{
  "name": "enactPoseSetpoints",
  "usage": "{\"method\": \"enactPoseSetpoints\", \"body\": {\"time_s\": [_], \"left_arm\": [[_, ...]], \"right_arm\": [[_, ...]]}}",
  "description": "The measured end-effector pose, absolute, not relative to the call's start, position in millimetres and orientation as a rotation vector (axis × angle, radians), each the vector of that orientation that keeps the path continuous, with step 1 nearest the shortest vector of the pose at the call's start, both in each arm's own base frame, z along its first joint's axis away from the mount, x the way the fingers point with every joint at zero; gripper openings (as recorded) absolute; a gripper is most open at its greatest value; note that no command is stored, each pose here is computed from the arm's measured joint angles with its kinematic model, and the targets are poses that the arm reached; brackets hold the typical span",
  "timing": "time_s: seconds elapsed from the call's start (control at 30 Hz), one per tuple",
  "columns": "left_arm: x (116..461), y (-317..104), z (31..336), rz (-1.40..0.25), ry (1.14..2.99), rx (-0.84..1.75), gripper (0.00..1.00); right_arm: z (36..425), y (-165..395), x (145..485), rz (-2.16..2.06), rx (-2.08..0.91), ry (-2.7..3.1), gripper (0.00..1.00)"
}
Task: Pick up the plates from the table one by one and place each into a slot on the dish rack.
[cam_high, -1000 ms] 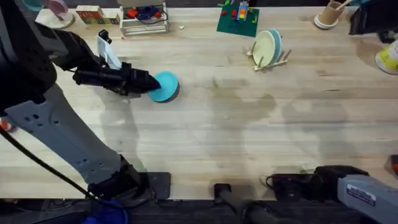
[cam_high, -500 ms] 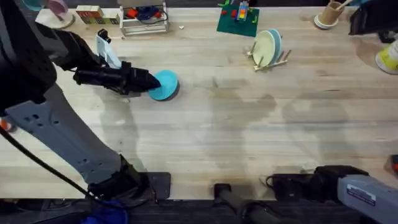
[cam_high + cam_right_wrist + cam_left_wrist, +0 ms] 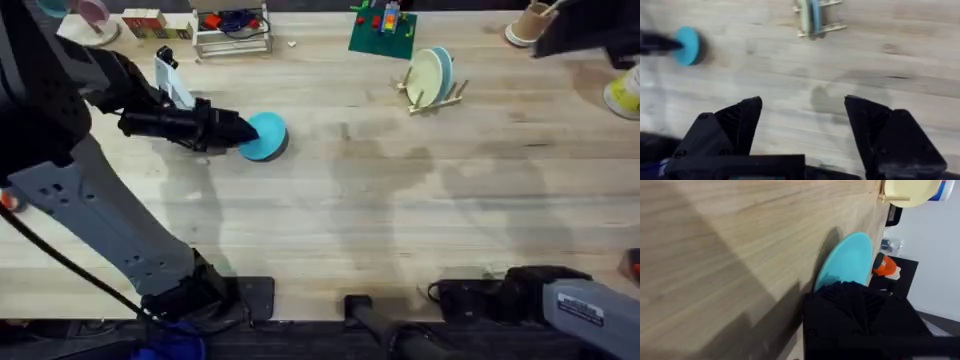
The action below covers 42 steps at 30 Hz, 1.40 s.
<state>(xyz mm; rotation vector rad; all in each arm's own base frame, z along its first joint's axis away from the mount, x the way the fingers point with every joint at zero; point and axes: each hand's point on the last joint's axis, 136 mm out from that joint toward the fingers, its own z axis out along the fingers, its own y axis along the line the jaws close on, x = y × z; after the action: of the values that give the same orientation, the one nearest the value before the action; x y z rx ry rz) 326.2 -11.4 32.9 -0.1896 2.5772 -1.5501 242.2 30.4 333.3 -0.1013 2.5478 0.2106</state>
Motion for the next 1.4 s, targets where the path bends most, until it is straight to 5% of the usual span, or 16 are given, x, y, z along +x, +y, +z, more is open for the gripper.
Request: {"method": "enactPoseSetpoints", "body": {"time_s": [0.77,1.4], "left_arm": [[326,-11,33,-1.550,2.577,-0.190,0.041],[326,-11,33,-1.550,2.577,-0.190,0.040]], "right_arm": [[257,167,325,0.812,-0.221,2.758,0.994],[181,277,338,0.880,-0.496,2.824,0.993]]}}
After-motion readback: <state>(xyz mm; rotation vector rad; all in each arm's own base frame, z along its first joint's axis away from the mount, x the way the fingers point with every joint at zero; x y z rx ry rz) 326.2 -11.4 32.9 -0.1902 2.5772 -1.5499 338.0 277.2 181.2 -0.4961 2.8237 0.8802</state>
